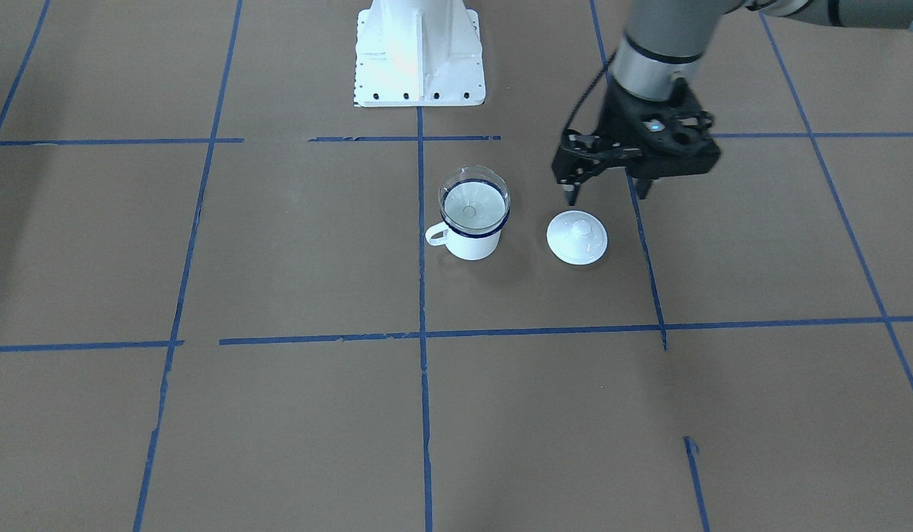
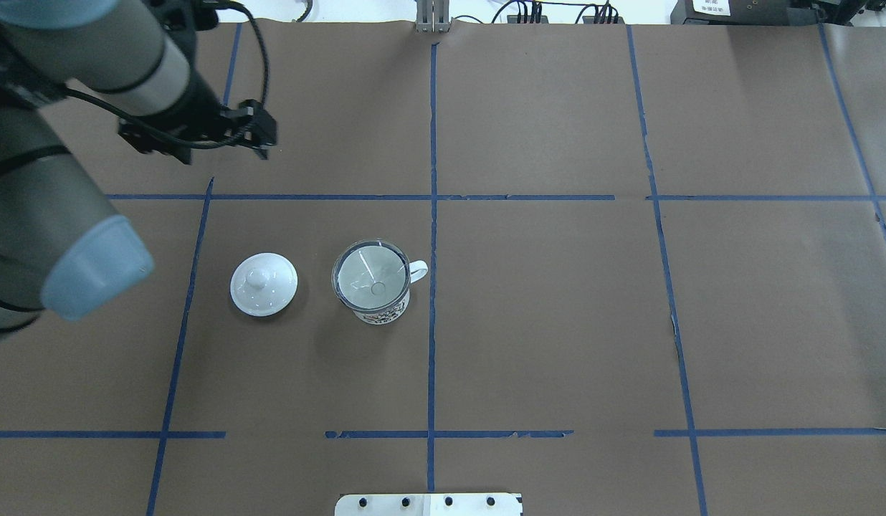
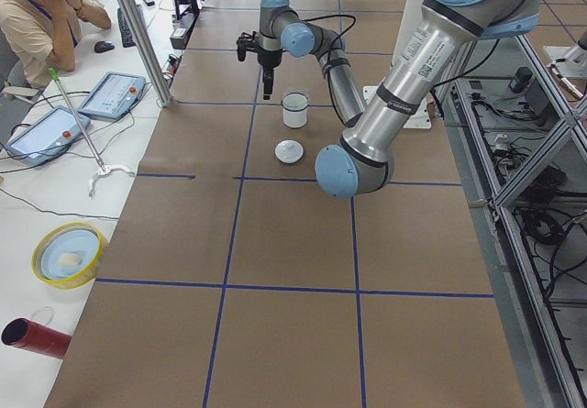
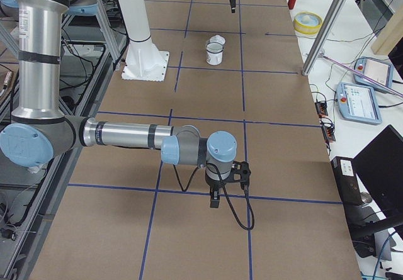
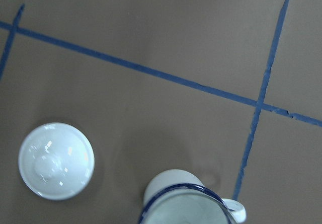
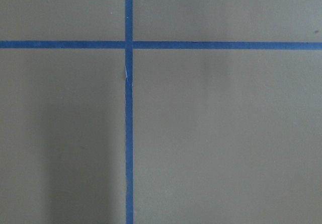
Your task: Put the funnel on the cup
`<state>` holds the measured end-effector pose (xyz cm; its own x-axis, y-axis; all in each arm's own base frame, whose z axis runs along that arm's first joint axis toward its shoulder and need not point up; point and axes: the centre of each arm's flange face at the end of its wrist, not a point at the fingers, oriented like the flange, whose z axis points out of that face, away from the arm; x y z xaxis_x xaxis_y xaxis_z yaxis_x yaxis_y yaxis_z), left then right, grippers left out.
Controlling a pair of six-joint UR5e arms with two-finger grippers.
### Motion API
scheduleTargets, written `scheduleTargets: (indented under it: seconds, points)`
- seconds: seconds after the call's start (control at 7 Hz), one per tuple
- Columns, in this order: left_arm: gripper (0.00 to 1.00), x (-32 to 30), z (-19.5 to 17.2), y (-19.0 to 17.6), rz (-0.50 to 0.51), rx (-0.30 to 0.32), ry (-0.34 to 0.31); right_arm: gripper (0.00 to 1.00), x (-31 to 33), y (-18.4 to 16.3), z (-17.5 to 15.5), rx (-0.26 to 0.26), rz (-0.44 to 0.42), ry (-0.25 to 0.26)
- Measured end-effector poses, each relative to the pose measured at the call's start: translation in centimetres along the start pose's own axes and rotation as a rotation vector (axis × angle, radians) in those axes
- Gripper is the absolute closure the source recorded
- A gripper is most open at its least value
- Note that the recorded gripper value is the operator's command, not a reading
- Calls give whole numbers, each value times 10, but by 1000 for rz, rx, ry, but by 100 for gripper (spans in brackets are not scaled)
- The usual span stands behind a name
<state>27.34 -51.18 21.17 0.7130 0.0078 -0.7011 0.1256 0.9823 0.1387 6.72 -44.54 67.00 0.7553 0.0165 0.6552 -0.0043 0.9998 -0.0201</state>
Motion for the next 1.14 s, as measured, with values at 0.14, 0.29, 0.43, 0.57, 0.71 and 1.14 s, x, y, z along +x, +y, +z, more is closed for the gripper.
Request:
scheduleTargets:
  seconds: [0.14, 0.29, 0.43, 0.57, 0.71, 1.14]
  points:
    - [0, -91, -2, -19, 121, -15, -35, 0, 0, 0, 0, 0, 0, 0]
    - [0, -193, -9, -34, 212, -29, -59, 0, 0, 0, 0, 0, 0, 0]
    - [0, -291, -17, -45, 251, -42, -84, 0, 0, 0, 0, 0, 0, 0]
    - [0, -371, -18, -52, 246, -64, -103, 0, 0, 0, 0, 0, 0, 0]
    - [0, -438, -7, -52, 202, -108, -110, 0, 0, 0, 0, 0, 0, 0]
    - [0, -538, 51, -6, 64, -236, -67, 0, 0, 0, 0, -1, 1, 0]
